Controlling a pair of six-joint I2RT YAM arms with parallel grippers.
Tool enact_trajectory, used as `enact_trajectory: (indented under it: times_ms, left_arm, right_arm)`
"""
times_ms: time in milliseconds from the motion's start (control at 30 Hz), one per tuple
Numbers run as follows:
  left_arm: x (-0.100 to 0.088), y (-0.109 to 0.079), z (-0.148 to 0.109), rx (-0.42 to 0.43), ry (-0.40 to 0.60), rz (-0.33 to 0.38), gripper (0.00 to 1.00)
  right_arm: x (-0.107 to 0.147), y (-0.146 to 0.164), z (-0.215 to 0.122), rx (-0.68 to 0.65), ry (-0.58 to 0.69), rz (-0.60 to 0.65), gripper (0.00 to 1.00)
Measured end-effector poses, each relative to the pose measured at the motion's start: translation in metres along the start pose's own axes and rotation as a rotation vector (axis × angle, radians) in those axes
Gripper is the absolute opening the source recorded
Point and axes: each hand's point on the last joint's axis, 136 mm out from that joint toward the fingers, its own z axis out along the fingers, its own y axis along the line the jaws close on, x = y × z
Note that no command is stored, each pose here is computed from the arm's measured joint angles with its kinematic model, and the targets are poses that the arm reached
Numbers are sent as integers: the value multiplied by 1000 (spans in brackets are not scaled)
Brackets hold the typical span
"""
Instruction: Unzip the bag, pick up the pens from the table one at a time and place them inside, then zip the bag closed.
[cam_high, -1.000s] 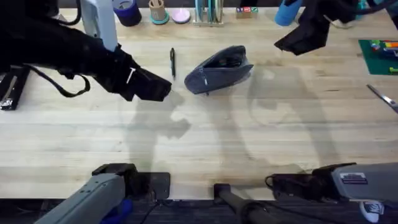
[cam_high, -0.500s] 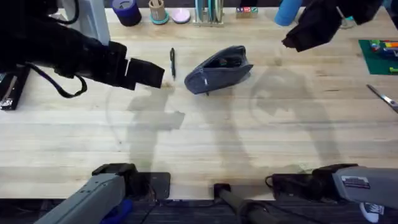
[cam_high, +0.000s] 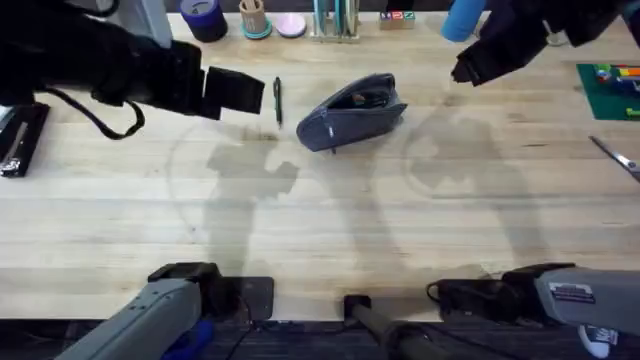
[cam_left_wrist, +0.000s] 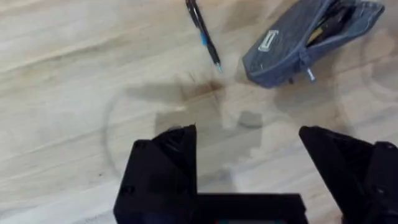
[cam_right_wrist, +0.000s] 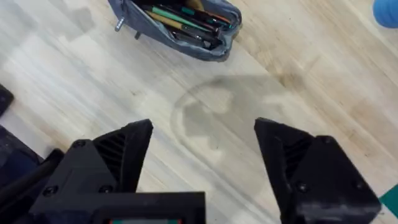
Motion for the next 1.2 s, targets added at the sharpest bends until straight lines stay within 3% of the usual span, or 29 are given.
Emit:
enact_trajectory:
  times_ms: [200, 533, 667, 867, 1000, 1200]
  left_arm:
    - [-3, 15, 7, -67, 24, -75, 995]
    - [-15, 46, 51, -144, 159, -225, 997]
    - [-26, 47, 67, -194, 189, -201, 996]
    - [-55, 34, 91, -229, 167, -146, 995]
    - [-65, 32, 107, -239, 160, -175, 995]
    - [-65, 36, 135, -254, 178, -225, 995]
  right_arm:
    - [0, 0, 0, 0, 0, 5, 995]
    - [0, 0, 0, 0, 0, 7, 996]
    - [0, 0, 0, 0, 0, 7, 996]
    - [0, 0, 0, 0, 0, 8, 996]
    - [0, 0, 0, 0, 0, 7, 996]
    - [0, 0, 0, 0, 0, 7, 996]
